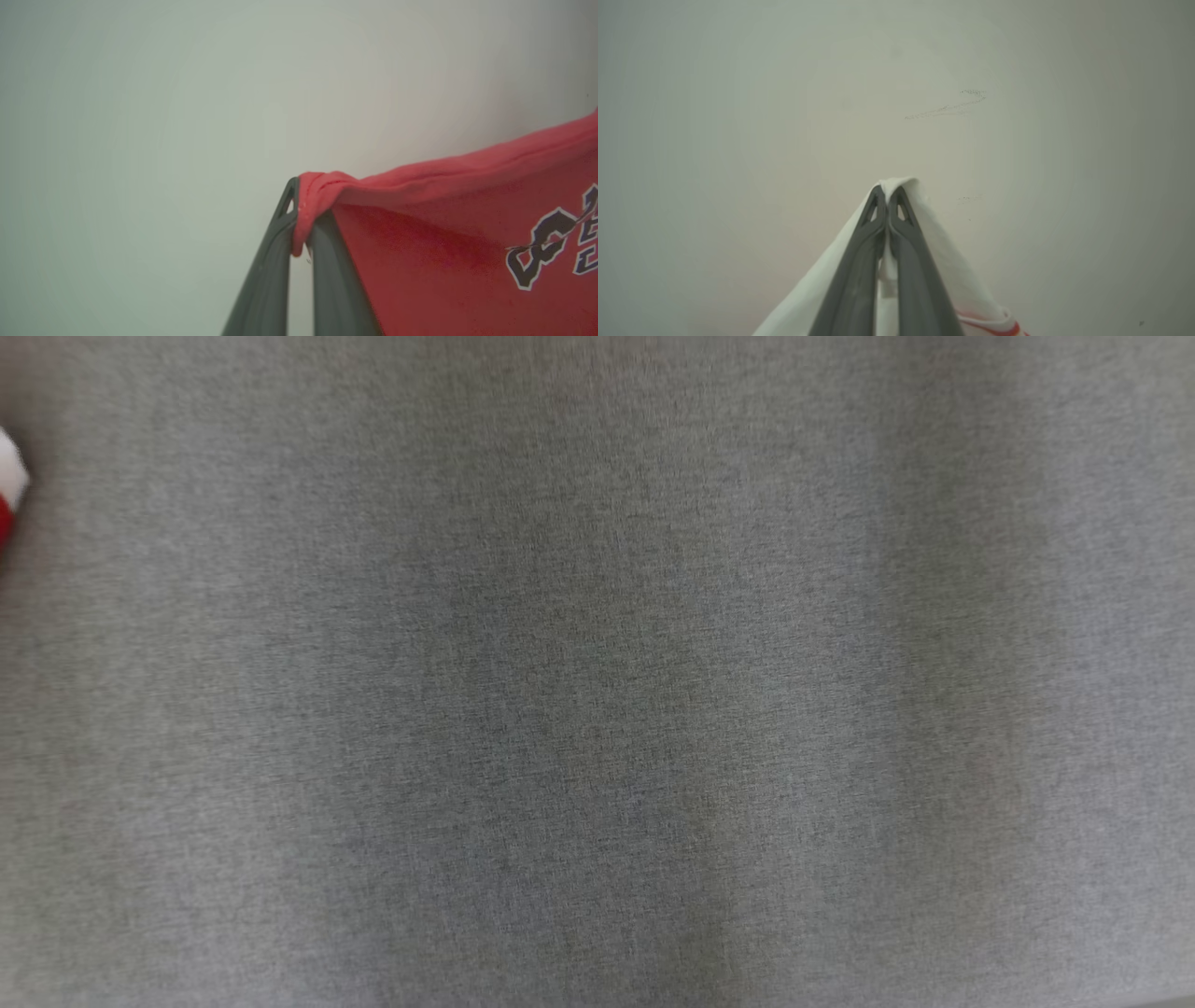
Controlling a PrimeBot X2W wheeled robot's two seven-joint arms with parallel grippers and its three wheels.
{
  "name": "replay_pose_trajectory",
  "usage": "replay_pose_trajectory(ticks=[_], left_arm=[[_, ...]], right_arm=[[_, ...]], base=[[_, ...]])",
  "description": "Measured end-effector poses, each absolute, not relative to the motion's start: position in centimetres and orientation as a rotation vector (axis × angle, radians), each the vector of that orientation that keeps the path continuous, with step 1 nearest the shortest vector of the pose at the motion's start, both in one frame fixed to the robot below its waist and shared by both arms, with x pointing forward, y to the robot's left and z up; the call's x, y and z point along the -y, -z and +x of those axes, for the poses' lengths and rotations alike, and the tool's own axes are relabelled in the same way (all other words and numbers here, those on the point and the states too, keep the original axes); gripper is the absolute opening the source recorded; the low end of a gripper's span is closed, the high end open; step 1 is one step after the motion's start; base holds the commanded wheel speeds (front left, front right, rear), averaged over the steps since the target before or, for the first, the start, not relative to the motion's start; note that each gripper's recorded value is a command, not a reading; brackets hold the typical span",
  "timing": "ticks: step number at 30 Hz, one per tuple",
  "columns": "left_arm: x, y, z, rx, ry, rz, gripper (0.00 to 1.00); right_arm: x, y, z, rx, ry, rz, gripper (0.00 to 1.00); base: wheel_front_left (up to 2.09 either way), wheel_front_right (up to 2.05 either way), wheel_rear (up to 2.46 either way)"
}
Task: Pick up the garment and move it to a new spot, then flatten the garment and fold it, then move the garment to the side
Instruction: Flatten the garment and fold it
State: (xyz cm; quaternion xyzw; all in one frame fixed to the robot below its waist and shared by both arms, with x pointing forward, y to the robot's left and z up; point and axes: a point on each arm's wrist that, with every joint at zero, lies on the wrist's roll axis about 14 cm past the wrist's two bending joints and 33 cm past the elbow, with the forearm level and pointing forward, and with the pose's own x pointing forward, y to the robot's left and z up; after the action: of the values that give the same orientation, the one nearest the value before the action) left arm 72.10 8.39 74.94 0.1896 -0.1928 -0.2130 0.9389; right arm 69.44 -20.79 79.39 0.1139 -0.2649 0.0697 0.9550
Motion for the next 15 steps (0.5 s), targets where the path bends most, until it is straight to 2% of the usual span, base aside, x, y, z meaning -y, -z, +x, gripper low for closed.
replay_pose_trajectory(ticks=[15], left_arm=[[-9.2,-74.4,75.9,0.386,0.386,0.328,0.0]], right_arm=[[21.3,-79.6,72.9,0.516,-0.071,0.134,0.0]], base=[[0.0,0.0,0.0]])
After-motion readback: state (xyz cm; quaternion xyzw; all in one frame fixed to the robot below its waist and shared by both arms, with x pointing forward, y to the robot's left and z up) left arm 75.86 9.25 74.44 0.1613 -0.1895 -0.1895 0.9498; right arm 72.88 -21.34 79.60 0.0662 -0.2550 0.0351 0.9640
